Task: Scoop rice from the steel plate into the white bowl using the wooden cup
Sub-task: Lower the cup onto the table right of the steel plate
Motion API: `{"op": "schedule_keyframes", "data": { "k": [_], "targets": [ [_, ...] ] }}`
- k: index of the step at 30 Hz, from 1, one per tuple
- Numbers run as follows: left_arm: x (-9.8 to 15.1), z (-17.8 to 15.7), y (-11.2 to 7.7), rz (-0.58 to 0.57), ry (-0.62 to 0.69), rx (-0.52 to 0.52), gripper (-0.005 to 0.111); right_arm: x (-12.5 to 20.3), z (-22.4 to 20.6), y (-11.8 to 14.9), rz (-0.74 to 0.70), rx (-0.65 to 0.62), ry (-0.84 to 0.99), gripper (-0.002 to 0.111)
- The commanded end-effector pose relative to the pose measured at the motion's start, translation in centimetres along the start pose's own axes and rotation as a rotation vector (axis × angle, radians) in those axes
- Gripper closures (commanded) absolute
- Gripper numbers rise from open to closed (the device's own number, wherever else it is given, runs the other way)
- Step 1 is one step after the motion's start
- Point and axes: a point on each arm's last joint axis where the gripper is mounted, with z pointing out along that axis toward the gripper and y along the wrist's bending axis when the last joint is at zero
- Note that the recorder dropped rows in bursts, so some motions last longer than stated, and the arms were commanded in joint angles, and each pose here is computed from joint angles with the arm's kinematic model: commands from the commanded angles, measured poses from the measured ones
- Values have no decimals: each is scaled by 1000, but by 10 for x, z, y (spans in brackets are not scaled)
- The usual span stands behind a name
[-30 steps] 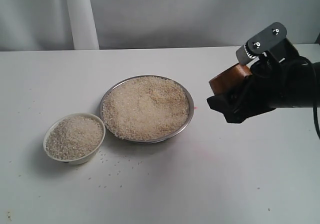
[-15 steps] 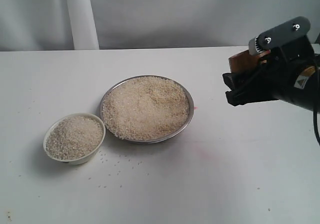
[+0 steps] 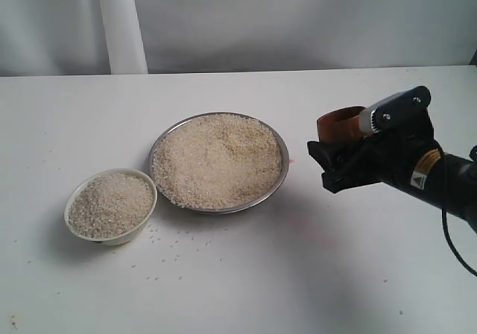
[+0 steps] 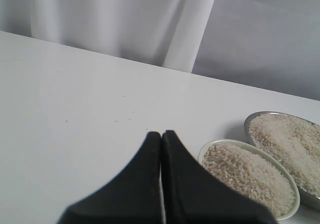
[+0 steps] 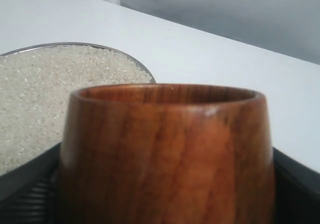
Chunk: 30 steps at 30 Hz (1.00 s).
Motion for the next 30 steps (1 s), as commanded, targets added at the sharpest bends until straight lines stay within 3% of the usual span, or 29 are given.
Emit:
{"op": "schedule_keyframes", "data": {
  "k": [1, 9, 30],
  "targets": [
    [-2, 0, -1, -5, -13, 9, 107, 10, 3, -7, -13, -80, -122, 108],
    [-2, 0, -1, -5, -13, 9, 107, 50, 15, -18, -48, -108, -131, 108],
    [-2, 0, -1, -5, -13, 9, 107, 83, 53, -26, -55, -189, -110, 108]
  ]
}}
